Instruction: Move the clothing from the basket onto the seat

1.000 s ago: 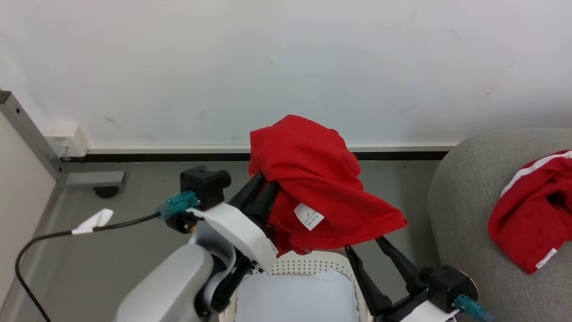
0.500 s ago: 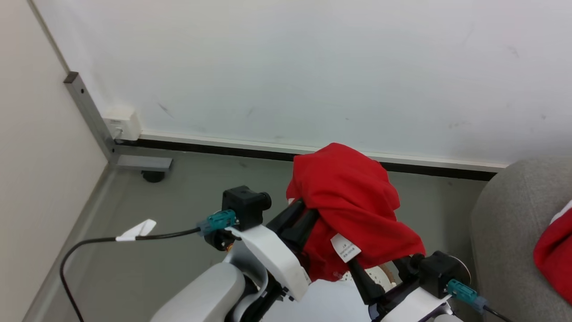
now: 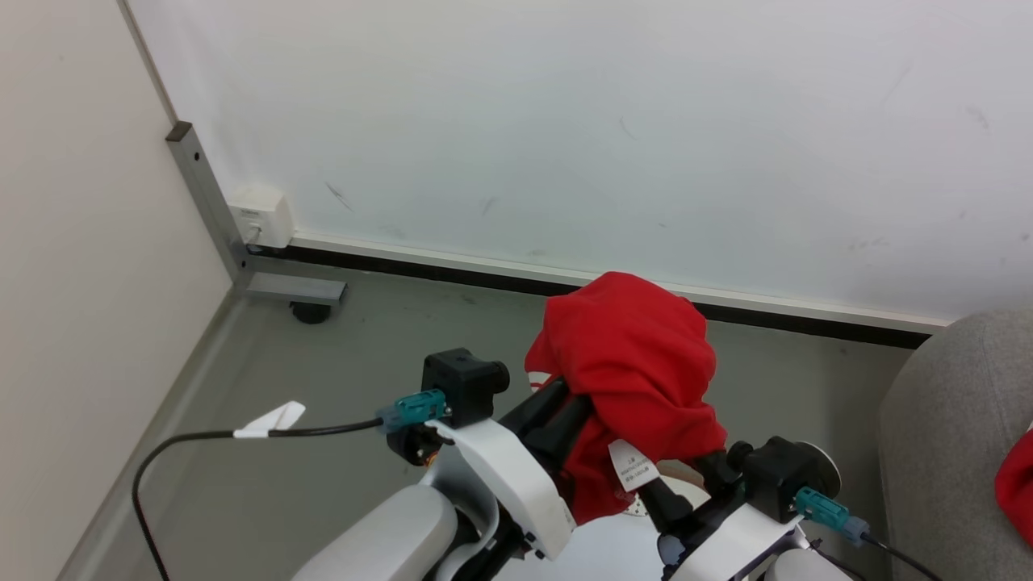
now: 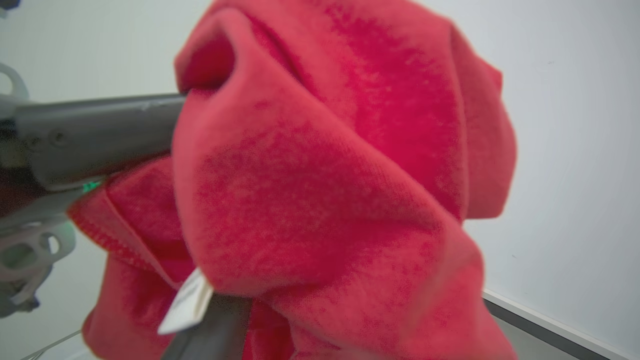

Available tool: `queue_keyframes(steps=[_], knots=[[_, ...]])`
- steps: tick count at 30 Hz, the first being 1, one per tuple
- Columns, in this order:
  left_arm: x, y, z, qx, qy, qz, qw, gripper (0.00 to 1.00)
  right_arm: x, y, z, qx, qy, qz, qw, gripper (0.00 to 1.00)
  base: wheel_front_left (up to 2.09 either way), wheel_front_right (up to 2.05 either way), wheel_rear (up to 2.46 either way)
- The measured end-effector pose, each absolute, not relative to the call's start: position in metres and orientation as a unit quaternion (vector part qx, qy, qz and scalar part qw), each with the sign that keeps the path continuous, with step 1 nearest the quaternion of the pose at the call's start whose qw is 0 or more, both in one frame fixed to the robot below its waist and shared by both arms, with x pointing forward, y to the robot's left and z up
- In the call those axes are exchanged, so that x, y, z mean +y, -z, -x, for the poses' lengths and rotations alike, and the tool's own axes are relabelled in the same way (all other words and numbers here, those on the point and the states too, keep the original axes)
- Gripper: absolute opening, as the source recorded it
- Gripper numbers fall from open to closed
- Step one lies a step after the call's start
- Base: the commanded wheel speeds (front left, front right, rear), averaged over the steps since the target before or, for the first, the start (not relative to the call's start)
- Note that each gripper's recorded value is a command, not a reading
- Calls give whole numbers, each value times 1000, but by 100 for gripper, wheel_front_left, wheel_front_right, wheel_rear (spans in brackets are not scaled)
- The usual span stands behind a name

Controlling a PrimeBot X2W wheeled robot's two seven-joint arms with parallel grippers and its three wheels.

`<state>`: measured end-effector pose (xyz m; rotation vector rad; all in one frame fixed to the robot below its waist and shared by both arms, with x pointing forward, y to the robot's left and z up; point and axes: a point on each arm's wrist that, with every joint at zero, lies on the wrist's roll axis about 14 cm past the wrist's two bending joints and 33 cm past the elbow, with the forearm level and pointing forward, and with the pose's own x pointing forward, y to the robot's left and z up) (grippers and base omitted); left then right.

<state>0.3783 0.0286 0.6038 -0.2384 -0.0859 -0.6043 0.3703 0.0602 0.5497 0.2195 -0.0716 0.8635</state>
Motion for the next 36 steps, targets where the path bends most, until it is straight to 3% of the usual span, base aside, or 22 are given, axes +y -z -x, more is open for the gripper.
queue_keyframes(steps=[1,30,31,33,34,36], knots=[[29,-604,-378,-42,297,117,947,0,60,-549,-370,-34,-417,-106,902,0,0,0,0],[16,-598,-387,-32,311,119,942,0,36,-550,-376,-37,-384,-117,915,0,0,0,0],[15,-598,-387,-32,311,120,942,9,35,-551,-377,-38,-381,-117,916,0,0,0,0],[13,-599,-388,-32,313,120,941,81,29,-553,-380,-41,-372,-119,919,0,0,0,0],[12,-599,-388,-32,315,120,941,100,25,-553,-382,-43,-366,-120,922,0,0,0,0],[7,-598,-388,-30,321,121,939,100,15,-555,-386,-47,-352,-119,927,0,0,0,0]])
